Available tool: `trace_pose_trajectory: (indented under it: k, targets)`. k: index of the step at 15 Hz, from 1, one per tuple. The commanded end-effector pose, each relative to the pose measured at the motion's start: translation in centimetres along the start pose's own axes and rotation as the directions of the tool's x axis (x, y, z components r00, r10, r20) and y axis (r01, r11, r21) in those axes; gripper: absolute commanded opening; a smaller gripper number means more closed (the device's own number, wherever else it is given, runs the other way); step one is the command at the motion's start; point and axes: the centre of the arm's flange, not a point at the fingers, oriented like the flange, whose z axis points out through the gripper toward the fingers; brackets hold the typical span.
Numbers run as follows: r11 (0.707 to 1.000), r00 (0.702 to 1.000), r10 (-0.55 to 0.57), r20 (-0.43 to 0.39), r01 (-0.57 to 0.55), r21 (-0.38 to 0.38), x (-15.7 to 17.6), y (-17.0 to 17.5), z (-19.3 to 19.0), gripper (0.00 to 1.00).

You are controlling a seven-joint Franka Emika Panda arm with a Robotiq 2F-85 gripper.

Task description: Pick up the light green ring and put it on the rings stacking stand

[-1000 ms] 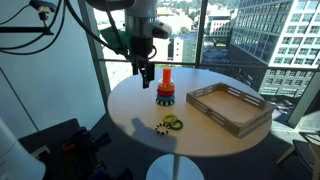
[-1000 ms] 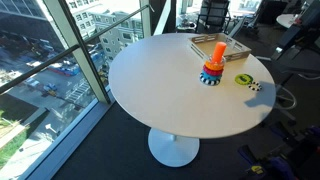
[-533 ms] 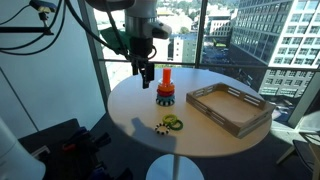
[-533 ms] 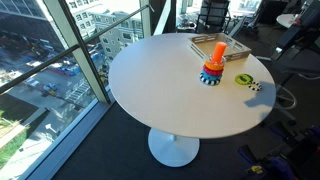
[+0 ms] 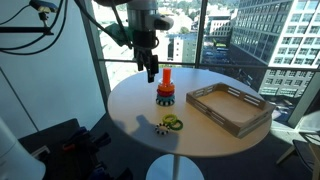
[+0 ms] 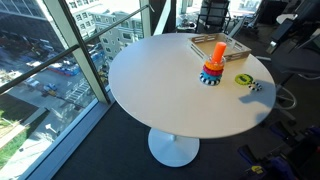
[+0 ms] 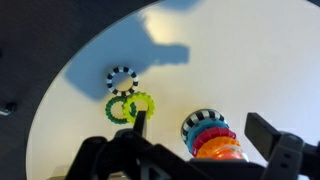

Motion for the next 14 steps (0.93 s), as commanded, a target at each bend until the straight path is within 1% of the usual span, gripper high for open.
trace_pose_trajectory:
  k: [1,4,7,11,14]
  targets:
    - [0.994,0.998,0.052,-0.019,-0.054,-0.093,3.2,-1.3,0.3,1.00]
    - [0.978,0.994,0.103,-0.032,-0.107,-0.178,5.2,-2.1,1.6,1.00]
    - [0.967,0.993,0.118,-0.019,-0.119,-0.227,6.7,-2.0,3.4,1.00]
    - [0.971,0.996,0.090,0.008,-0.086,-0.225,8.1,-1.0,5.8,1.00]
    - [0.972,0.999,0.048,0.007,-0.045,-0.229,9.1,-0.2,7.3,1.00]
